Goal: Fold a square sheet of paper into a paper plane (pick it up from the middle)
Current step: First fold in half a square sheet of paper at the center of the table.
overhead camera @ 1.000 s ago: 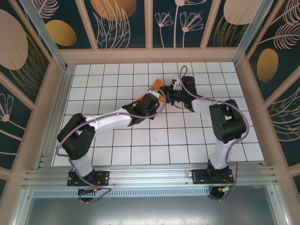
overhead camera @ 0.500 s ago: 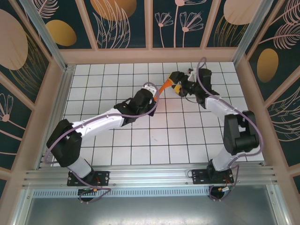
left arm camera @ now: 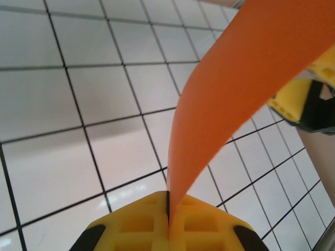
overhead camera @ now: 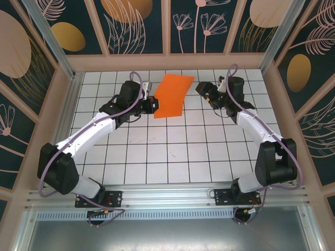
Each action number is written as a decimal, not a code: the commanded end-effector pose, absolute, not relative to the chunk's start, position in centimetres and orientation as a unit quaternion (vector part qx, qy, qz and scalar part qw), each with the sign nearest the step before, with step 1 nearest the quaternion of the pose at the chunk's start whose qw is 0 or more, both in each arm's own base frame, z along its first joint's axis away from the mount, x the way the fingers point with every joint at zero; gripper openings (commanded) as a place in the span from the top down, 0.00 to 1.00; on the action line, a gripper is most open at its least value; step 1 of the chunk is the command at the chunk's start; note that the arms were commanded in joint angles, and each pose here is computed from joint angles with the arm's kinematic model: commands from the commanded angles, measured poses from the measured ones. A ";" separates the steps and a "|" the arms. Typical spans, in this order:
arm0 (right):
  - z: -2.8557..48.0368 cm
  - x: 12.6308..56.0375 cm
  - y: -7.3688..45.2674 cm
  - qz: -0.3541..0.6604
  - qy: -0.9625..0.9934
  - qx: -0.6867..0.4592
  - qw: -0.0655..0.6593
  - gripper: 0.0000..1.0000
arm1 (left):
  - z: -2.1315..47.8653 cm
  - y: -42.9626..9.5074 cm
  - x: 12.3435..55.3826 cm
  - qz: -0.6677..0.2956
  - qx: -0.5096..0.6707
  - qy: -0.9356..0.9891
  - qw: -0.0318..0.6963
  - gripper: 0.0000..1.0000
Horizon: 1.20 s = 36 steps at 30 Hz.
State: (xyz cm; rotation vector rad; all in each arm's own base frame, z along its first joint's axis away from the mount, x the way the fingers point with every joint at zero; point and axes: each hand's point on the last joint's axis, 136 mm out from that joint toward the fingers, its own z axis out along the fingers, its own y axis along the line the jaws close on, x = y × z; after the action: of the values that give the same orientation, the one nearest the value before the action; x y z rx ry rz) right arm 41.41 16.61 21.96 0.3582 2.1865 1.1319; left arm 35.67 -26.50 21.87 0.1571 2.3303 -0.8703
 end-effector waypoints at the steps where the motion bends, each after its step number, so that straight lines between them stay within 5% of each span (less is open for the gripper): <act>1: 20.0 41.3 17.1 0.395 0.860 0.117 0.303 0.17 | 16.0 -24.9 33.9 -0.287 0.036 0.933 0.213 1.00; 17: 9.7 41.0 30.8 0.423 0.892 0.026 0.158 0.56 | 8.7 -17.6 36.7 0.026 0.074 0.984 0.157 1.00; 30: 8.3 42.8 32.7 0.443 0.884 0.037 0.148 0.56 | 7.7 -16.9 36.7 0.158 0.188 0.961 0.128 1.00; 36: 9.8 43.6 28.9 0.484 0.852 0.127 0.150 0.50 | 8.9 -17.9 35.7 0.120 0.277 0.940 0.156 1.00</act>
State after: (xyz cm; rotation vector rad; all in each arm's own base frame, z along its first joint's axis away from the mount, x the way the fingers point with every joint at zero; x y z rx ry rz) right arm 42.69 30.62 7.24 0.2513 2.5388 1.2956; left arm 35.98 -18.04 7.29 0.6348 2.7704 0.3544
